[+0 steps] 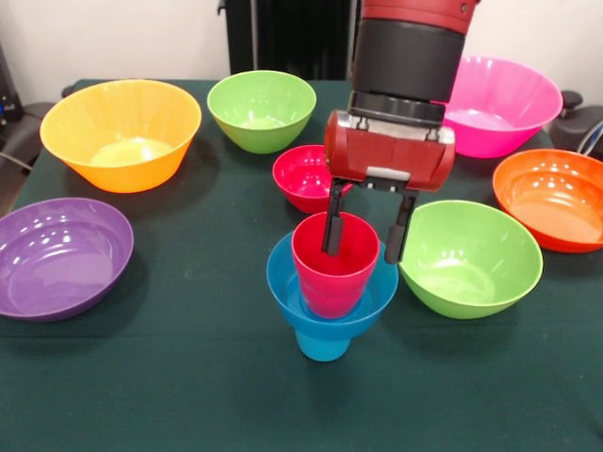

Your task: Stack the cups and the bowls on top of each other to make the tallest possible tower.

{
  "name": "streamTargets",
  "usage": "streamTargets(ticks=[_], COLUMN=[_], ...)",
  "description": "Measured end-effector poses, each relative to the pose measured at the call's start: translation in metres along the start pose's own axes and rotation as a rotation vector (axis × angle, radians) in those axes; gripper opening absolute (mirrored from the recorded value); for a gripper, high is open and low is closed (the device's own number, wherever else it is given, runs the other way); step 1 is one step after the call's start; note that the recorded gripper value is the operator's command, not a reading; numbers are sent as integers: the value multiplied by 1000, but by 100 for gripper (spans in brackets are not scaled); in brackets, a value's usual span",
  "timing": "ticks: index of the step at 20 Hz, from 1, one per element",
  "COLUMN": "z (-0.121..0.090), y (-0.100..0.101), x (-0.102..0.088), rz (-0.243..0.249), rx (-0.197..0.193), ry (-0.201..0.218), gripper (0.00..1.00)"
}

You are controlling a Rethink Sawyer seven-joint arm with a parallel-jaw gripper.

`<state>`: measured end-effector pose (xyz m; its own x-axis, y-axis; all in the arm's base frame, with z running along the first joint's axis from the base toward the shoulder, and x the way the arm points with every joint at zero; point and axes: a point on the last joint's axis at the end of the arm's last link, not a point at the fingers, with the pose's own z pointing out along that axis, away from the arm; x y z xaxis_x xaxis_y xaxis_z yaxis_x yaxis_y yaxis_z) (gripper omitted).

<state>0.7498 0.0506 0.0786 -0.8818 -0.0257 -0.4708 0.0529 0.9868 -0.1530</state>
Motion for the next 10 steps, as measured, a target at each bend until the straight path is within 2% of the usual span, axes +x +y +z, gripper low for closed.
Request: streamTargets(ticks=[10], z=[-18], y=[1], x=[-19], rz=[37], rx=[-14], ry=[36], gripper=[100])
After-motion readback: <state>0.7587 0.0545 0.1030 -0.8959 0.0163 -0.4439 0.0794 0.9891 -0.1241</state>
